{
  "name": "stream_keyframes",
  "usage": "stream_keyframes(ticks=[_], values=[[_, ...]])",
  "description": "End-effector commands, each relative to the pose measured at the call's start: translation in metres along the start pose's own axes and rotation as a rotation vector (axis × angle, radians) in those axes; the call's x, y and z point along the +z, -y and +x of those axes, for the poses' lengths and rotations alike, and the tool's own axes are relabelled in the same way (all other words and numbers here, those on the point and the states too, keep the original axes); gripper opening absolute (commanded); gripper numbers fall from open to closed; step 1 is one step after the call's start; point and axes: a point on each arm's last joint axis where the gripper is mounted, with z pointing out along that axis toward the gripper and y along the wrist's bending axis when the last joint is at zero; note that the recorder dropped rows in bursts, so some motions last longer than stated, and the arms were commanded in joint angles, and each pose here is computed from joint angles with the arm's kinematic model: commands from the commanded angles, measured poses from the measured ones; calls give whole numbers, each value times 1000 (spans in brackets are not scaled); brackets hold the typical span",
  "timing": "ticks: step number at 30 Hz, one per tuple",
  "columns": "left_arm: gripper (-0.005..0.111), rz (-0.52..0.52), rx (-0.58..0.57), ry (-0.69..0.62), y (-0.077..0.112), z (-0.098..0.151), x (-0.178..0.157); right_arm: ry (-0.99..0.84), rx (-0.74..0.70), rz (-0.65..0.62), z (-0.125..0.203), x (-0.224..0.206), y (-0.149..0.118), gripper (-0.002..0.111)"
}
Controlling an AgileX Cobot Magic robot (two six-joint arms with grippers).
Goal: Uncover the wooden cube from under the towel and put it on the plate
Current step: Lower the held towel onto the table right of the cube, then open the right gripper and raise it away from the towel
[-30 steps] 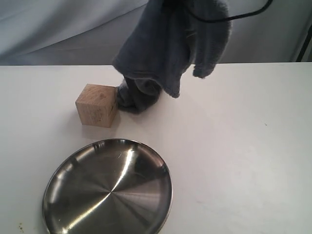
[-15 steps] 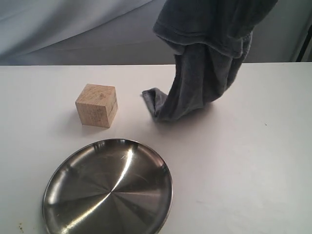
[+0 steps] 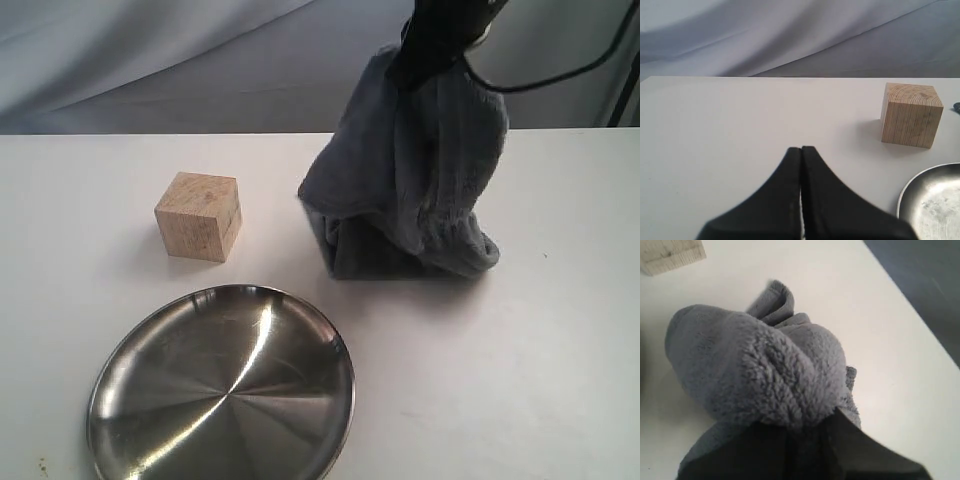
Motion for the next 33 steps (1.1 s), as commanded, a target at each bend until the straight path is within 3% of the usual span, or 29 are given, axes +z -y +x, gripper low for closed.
stream_keyframes(ticks=[1,11,19,23,25,29,30,33], values=[[1,7,-9,16,0,-1,0,-22,-6,-19,4,44,2,0],[1,7,-9,16,0,-1,0,-212,10,-135,36,151,-6,0],[1,7,-9,16,0,-1,0,-318,22,-202,61,205,-17,2],[1,7,-9,16,0,-1,0,-358,9,-205,70,219,-18,23],[1,7,-9,16,0,-1,0,-362,7,-204,71,219,-18,43],[1,7,-9,16,0,-1,0,-339,44,-183,68,219,-17,93],[1,7,-9,16,0,-1,0,-332,48,-180,67,217,-17,99],[1,7,-9,16,0,-1,0,-320,45,-174,62,209,-16,102]])
